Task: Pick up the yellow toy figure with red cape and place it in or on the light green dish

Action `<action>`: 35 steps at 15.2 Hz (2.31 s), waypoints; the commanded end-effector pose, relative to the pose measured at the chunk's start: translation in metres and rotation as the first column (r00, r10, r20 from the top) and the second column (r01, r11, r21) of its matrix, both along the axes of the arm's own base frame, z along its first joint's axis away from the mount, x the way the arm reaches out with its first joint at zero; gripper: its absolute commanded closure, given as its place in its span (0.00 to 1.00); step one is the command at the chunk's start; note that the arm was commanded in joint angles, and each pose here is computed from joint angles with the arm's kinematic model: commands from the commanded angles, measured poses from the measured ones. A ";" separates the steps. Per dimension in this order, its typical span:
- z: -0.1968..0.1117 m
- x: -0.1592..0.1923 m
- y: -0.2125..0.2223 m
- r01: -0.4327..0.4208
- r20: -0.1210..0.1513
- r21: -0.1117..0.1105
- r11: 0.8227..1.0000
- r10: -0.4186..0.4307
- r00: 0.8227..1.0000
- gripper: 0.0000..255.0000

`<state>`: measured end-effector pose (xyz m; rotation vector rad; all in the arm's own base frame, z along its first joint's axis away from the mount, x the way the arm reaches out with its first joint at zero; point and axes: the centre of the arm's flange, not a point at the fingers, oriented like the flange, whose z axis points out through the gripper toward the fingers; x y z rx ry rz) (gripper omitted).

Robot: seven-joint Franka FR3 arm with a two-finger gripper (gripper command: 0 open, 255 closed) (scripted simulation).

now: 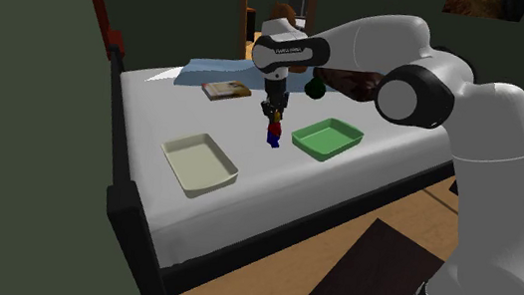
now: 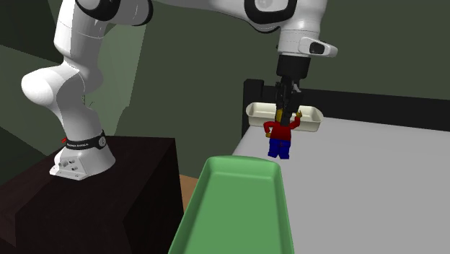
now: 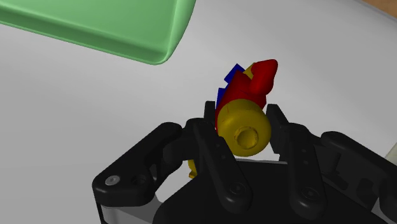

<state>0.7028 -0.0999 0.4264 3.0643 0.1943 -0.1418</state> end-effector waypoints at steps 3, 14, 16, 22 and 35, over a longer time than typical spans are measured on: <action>0.016 0.000 0.000 0.000 0.000 0.000 1.000 0.000 1.000 1.00; 0.074 0.000 0.000 0.000 0.000 0.000 1.000 0.000 1.000 1.00; 0.084 0.000 0.000 0.000 0.000 0.000 1.000 0.000 1.000 1.00; 0.116 0.000 0.000 0.000 0.000 0.000 1.000 0.000 1.000 1.00; 0.150 -0.069 -0.125 0.000 0.000 0.000 1.000 0.000 1.000 1.00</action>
